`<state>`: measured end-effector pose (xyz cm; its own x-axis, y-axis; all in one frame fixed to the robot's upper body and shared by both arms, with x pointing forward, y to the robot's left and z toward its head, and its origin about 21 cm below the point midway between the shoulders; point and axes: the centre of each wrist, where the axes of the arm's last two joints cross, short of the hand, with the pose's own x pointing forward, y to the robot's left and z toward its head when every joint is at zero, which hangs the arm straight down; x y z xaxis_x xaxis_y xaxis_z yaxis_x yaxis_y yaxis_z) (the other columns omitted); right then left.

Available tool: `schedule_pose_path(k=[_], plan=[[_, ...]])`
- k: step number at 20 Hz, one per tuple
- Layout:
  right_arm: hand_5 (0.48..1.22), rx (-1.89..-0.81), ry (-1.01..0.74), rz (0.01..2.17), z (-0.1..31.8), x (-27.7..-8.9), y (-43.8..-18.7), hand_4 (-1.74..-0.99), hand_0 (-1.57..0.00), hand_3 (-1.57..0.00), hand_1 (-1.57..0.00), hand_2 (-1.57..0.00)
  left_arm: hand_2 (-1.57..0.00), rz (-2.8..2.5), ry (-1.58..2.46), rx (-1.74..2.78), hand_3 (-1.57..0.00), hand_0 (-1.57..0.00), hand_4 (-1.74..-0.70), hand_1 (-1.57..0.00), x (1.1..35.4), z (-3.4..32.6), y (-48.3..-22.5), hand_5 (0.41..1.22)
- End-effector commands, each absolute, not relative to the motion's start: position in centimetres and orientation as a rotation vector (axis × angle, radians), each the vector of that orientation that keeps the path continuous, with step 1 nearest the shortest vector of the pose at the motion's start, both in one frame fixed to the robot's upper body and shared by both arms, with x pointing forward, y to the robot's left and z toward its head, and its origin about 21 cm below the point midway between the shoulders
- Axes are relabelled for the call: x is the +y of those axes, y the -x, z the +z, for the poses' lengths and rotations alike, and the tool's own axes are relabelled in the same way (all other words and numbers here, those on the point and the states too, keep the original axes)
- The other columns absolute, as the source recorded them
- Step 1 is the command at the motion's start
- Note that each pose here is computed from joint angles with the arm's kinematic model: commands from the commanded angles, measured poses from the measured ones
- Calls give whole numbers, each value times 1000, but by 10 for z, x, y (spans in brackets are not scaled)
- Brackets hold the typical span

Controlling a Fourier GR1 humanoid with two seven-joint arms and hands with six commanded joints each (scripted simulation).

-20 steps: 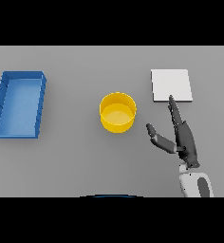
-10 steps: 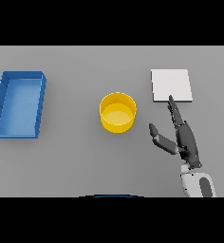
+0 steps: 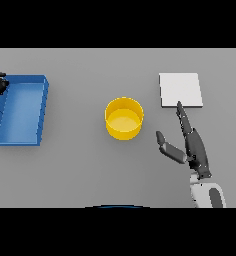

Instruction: Pick up the red beaker and tilt it to pour out 1 green nut into yellow bowl. Pick up the yellow bowl and place it on the metallic measuring scale.

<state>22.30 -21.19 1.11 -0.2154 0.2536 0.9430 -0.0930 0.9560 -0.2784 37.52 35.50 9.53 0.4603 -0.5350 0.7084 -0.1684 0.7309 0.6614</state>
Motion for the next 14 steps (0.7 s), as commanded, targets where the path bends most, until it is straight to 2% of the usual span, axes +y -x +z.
schedule_pose_path(k=[1, 2, 3, 4, 6, 8, 11, 14], plan=[[671, -1752, 121, 319, 10, -213, -223, -1157, 1, 1, 1, 1, -1571, -239, -754, -1071, -1571, -1571, -1741, -1571, 355, 96, -375, 925], [669, -1748, 106, 311, 8, -213, -222, -1155, 1, 1, 1, 1, -1571, -229, -737, -1059, -1571, -1571, -1655, -1571, 352, 97, -373, 868], [670, -1748, 99, 311, 9, -209, -225, -1155, 1, 1, 1, 1, -1526, -238, -723, -1057, -1525, -1571, -1521, -1571, 351, 98, -370, 818], [670, -1747, 104, 312, 10, -211, -226, -1153, 1, 1, 1, 1, -1276, -302, -693, -1085, -1318, -1469, -1369, -1344, 351, 102, -365, 774], [670, -1758, 118, 313, 12, -216, -224, -1149, 1, 1, 1, 1, -817, -346, -595, -1102, -843, -940, -1126, -860, 355, 109, -358, 705], [670, -1758, 98, 311, 10, -214, -224, -1153, 1, 1, 1, 1, -522, -380, -553, -1069, -539, -601, -976, -550, 357, 109, -356, 664], [670, -1760, 106, 313, 11, -210, -226, -1155, 1, 1, 1, 1, -267, -469, -598, -999, -276, -307, -843, -281, 359, 109, -356, 632], [665, -1754, 142, 330, 11, -210, -226, -1158, 1, 1, 1, 1, -136, -498, -652, -978, -141, -157, -801, -143, 356, 104, -360, 627]])
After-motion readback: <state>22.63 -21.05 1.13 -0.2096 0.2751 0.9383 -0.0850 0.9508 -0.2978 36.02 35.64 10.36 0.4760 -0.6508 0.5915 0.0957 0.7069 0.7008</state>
